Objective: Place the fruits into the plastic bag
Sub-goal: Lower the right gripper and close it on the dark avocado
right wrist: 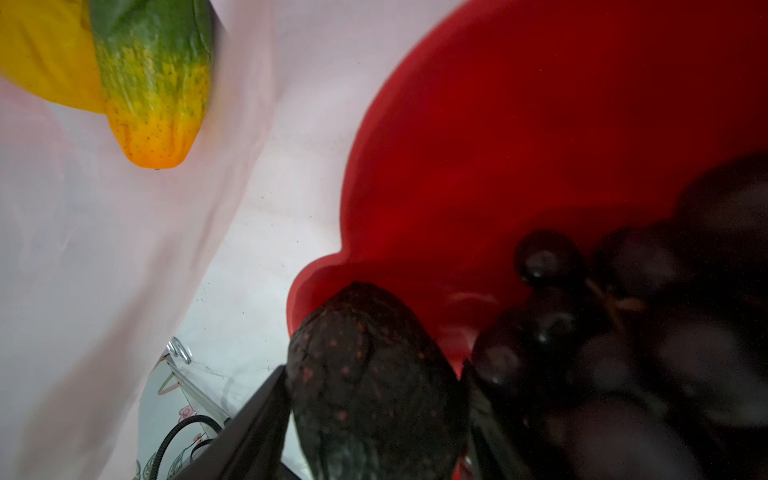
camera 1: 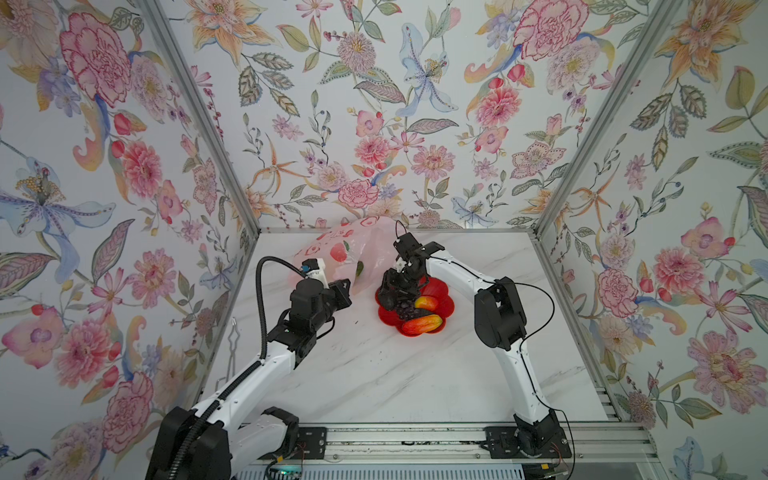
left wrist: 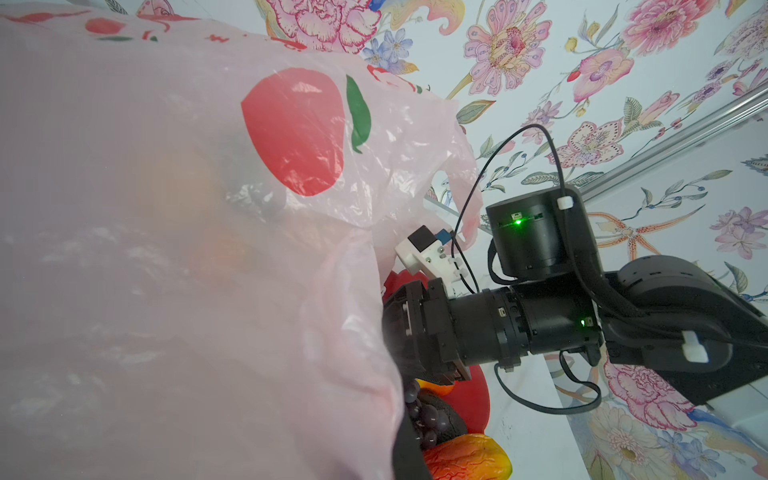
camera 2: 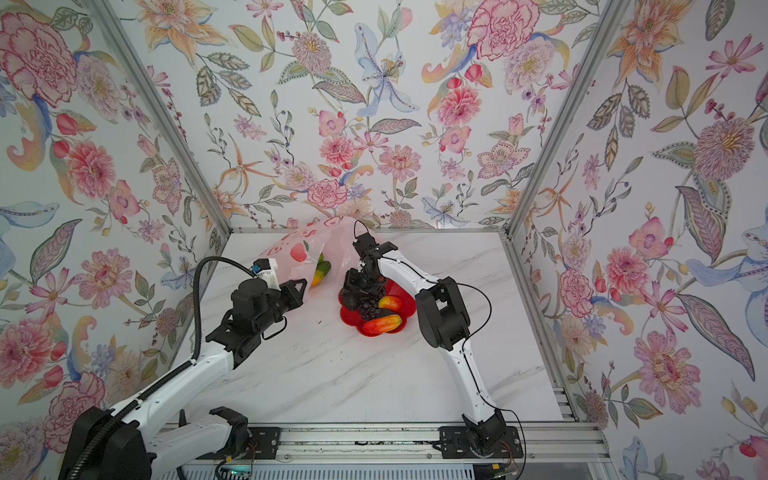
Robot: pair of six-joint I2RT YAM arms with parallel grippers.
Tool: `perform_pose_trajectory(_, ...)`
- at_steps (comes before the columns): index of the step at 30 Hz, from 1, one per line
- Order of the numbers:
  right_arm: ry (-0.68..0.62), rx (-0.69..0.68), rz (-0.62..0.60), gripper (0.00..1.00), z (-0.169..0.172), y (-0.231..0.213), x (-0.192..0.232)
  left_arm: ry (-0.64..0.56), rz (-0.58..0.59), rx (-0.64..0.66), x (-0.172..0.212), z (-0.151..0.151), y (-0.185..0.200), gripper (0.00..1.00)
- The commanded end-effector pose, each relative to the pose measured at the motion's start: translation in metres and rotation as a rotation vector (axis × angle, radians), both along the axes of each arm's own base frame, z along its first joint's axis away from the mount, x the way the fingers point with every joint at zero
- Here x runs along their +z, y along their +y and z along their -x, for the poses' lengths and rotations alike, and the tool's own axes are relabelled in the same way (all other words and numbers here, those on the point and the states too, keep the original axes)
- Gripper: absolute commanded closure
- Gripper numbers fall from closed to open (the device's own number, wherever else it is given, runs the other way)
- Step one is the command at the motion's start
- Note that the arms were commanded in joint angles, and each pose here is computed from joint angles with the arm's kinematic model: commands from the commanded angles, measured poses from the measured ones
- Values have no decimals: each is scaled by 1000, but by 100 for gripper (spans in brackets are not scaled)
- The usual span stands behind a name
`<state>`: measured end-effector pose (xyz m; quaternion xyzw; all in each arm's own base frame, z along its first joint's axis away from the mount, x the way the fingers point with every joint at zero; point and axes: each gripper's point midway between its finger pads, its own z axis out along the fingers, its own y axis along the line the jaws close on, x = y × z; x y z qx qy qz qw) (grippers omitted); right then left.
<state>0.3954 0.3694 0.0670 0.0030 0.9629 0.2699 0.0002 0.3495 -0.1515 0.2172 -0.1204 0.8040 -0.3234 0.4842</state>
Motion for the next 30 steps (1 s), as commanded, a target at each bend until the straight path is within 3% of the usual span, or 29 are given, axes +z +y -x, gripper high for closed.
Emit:
perform_pose_trajectory(1,20,14,35,34,2,-3,-17,11,6,-1,-5,0,2,100)
perform_pose_trajectory(7,22,17,39,34,0,-5,-22,13,4,3,-6,1,3,100)
perform_pose_trajectory(18,-33,13,58,52,3,-18,2,8,13,17,-5,3,6,100)
perform_pose_trajectory(30,-92,-40,4,53,8,-42,52,-3,21,19,-1,2,5,100)
